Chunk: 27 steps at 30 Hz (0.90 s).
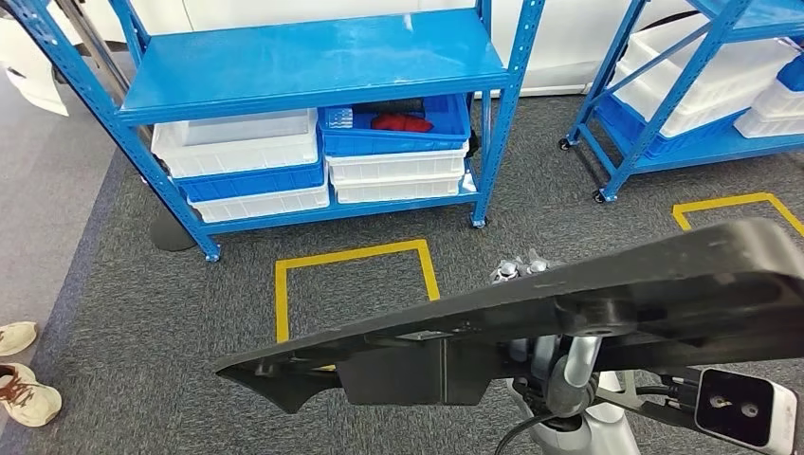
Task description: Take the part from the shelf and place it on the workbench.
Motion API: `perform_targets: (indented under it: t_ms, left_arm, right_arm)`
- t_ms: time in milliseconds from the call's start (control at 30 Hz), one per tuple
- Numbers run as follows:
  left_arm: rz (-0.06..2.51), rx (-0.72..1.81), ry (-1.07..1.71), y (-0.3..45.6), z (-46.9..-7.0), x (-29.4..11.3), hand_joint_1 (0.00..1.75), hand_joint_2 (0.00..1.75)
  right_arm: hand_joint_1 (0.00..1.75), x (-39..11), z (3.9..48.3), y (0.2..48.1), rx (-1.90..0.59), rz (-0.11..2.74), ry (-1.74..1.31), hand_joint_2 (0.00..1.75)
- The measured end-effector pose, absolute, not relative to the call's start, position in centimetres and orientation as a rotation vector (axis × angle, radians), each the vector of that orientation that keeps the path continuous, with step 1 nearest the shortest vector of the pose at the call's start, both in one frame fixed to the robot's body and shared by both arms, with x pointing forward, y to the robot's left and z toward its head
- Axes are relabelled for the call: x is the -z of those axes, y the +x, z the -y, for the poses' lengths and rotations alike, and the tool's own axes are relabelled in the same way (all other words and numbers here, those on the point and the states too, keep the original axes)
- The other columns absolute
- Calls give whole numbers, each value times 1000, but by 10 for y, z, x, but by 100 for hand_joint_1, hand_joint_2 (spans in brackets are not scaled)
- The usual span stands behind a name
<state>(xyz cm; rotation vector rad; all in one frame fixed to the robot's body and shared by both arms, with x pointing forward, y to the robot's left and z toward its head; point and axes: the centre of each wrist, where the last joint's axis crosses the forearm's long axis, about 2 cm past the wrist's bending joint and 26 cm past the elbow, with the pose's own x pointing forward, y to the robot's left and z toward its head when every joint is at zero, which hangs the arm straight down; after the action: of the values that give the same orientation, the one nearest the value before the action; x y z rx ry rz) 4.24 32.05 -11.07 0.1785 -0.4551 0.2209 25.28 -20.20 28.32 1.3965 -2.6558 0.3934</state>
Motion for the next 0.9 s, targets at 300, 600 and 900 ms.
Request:
perform_targets:
  t_ms: [300,600,900]
  left_arm:
    - [454,-212,164,41,-320,111,0,175]
    - [441,-213,160,44,-319,111,0,175]
    - [450,-219,168,44,-318,111,0,175]
  right_arm:
    - [175,-278,202,250,-398,2645,1397,175]
    - [175,-277,211,253,-388,2660,1372,175]
    - [175,-275,212,254,-402,2660,1342,175]
